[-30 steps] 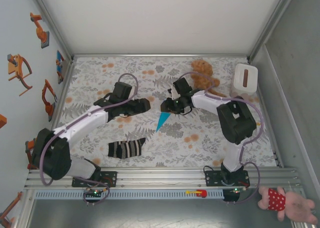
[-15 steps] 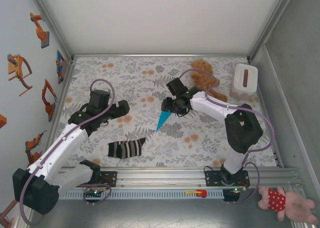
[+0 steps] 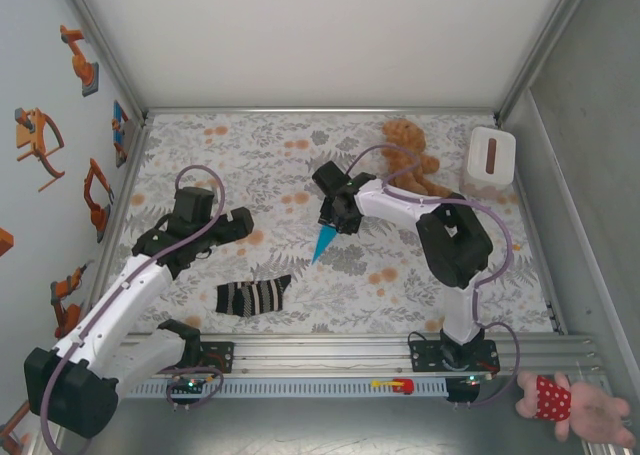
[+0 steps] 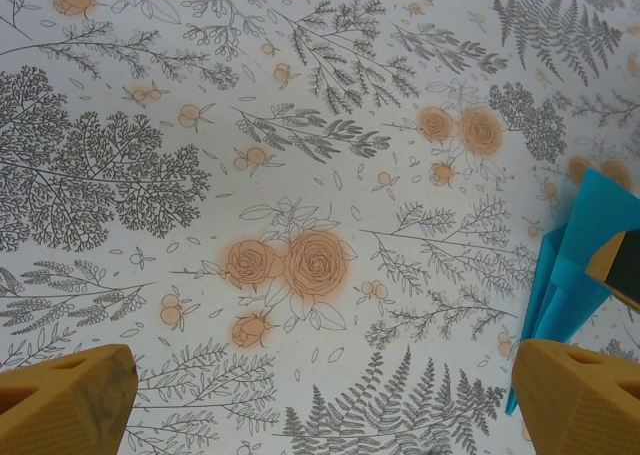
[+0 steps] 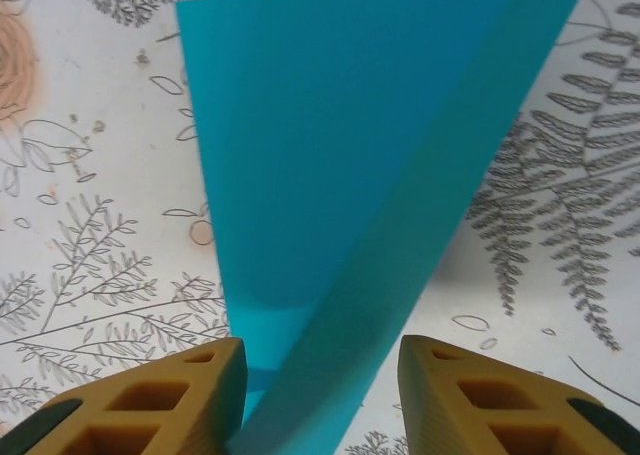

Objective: Fold a paper plane with a square sheet of paper (pick it up from the middle)
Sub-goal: Turn over the paper plane at the center of the table.

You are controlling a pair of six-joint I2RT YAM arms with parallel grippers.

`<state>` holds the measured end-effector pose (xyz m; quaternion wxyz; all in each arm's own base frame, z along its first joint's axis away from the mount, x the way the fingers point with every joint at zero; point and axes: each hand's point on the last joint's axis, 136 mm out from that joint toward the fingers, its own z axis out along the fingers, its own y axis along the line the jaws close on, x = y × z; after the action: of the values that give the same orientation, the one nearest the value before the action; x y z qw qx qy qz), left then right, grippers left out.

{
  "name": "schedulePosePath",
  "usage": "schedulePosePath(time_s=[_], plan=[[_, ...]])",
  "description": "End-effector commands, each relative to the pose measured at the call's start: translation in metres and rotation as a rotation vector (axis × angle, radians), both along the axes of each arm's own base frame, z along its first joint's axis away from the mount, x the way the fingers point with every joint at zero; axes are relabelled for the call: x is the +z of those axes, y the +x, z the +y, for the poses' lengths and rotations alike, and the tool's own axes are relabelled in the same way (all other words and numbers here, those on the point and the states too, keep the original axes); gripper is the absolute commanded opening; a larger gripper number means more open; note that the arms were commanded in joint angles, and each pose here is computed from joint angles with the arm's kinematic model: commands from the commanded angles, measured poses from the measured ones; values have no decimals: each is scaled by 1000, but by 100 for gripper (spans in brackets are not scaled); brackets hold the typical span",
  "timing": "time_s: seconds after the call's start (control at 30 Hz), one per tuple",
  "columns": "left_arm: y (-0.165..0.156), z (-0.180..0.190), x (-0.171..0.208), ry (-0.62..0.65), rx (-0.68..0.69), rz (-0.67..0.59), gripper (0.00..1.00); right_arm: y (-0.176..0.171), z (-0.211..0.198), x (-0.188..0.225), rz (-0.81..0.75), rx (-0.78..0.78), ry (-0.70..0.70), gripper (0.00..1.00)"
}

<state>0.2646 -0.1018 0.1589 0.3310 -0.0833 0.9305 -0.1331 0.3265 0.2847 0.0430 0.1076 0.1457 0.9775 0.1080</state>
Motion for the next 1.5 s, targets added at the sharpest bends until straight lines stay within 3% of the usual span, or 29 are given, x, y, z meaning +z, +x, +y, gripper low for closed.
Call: schedulePosePath(time_s=[0.0, 0.3, 0.37, 0.43, 0.63, 0.97, 1.17, 1.47], plan=[[-3, 3, -4, 15, -11, 3, 96, -2, -9, 6, -16, -63, -52, 38], [-3, 2, -8, 21, -14, 30, 96, -1, -17, 10, -44, -92, -75, 21], [-3, 0, -9, 14, -15, 33, 96, 1, -20, 14, -59, -94, -86, 15], [-2, -4, -10, -2, -24, 39, 96, 2, -22, 17, -75, -93, -95, 0], [1, -12, -15, -56, -23, 69, 96, 15, -10, 42, -171, -3, -46, 0], [15, -21, -34, -269, 72, 110, 96, 26, 82, 106, -392, 407, 383, 0], [22, -32, -36, -328, 62, 108, 96, 22, 100, 89, -359, 466, 534, 0], [29, -55, -45, -430, -5, 113, 99, 17, 86, 35, -250, 432, 590, 0]])
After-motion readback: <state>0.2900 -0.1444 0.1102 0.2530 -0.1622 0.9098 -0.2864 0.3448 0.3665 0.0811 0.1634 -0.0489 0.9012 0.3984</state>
